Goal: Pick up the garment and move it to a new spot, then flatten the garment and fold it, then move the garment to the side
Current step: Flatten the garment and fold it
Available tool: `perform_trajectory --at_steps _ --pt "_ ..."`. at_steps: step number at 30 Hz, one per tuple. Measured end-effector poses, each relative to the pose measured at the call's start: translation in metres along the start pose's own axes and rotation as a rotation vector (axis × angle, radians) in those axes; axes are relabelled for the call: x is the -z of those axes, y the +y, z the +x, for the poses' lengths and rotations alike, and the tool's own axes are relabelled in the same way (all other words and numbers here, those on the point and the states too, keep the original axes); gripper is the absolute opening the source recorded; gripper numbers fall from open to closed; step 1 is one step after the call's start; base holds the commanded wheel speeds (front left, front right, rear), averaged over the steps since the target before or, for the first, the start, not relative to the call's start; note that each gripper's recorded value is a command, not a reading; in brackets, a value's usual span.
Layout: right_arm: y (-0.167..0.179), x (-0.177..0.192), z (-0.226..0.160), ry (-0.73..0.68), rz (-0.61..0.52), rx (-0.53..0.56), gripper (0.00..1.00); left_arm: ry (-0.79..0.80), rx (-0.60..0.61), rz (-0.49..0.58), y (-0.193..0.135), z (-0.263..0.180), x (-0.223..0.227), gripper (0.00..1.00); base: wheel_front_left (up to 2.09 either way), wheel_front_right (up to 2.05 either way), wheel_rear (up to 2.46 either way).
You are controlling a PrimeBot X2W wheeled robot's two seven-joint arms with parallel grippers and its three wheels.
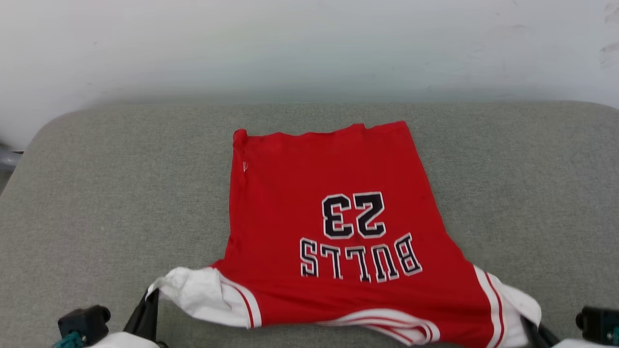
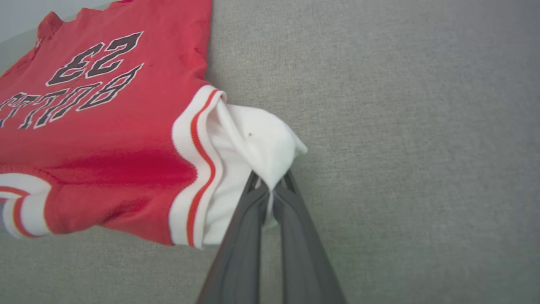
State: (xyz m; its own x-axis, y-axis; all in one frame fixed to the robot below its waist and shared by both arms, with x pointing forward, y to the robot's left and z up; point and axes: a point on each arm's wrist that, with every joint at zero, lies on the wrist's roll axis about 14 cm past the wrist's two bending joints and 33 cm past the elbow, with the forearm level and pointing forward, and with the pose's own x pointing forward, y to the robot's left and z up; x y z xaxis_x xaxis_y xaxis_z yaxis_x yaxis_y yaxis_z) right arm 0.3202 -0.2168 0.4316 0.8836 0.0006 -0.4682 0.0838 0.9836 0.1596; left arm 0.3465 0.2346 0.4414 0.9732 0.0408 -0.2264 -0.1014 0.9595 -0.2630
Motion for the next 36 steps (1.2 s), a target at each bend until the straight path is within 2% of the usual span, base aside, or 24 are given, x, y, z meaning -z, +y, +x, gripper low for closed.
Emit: perform_trajectory --at_steps 7,8,9,10,14,20,26,32,36 --pt "-0.004 0.05 -0.017 0.139 0.016 0.011 0.02 0.06 -0.022 -0.019 0.0 -0.017 0.021 0.0 0.0 0.0 0.0" --pt "-0.003 0.054 -0.017 0.149 0.013 0.008 0.29 0.063 -0.018 -0.021 -0.002 -0.017 0.022 0.0 0.0 0.0 0.0" --pt "0.0 0.058 -0.016 0.16 0.012 0.001 0.5 0.067 -0.013 -0.02 -0.003 -0.017 0.023 0.0 0.0 0.0 0.0" --pt "0.003 0.061 -0.015 0.168 0.016 -0.01 1.0 0.071 -0.007 -0.017 -0.005 -0.017 0.025 0.0 0.0 0.0 0.0" --pt "0.019 0.049 -0.003 0.124 0.002 -0.056 1.0 0.06 0.024 -0.007 -0.014 -0.013 0.021 0.0 0.0 0.0 0.0" --pt "0.034 -0.021 0.031 -0.119 -0.007 -0.093 1.0 0.023 0.07 0.01 -0.028 0.0 0.008 0.0 0.0 0.0 0.0" --pt "0.039 -0.068 0.08 -0.202 -0.006 -0.1 1.0 -0.012 0.099 0.011 -0.037 0.017 -0.003 0.0 0.0 0.0 0.0" --pt "0.049 -0.1 0.144 -0.167 -0.014 -0.119 1.0 -0.05 0.141 0.004 -0.051 0.037 -0.012 0.0 0.0 0.0 0.0" --pt "0.068 -0.108 0.19 -0.057 -0.038 -0.152 1.0 -0.062 0.151 0.002 -0.052 0.05 -0.014 0.0 0.0 0.0 0.0"
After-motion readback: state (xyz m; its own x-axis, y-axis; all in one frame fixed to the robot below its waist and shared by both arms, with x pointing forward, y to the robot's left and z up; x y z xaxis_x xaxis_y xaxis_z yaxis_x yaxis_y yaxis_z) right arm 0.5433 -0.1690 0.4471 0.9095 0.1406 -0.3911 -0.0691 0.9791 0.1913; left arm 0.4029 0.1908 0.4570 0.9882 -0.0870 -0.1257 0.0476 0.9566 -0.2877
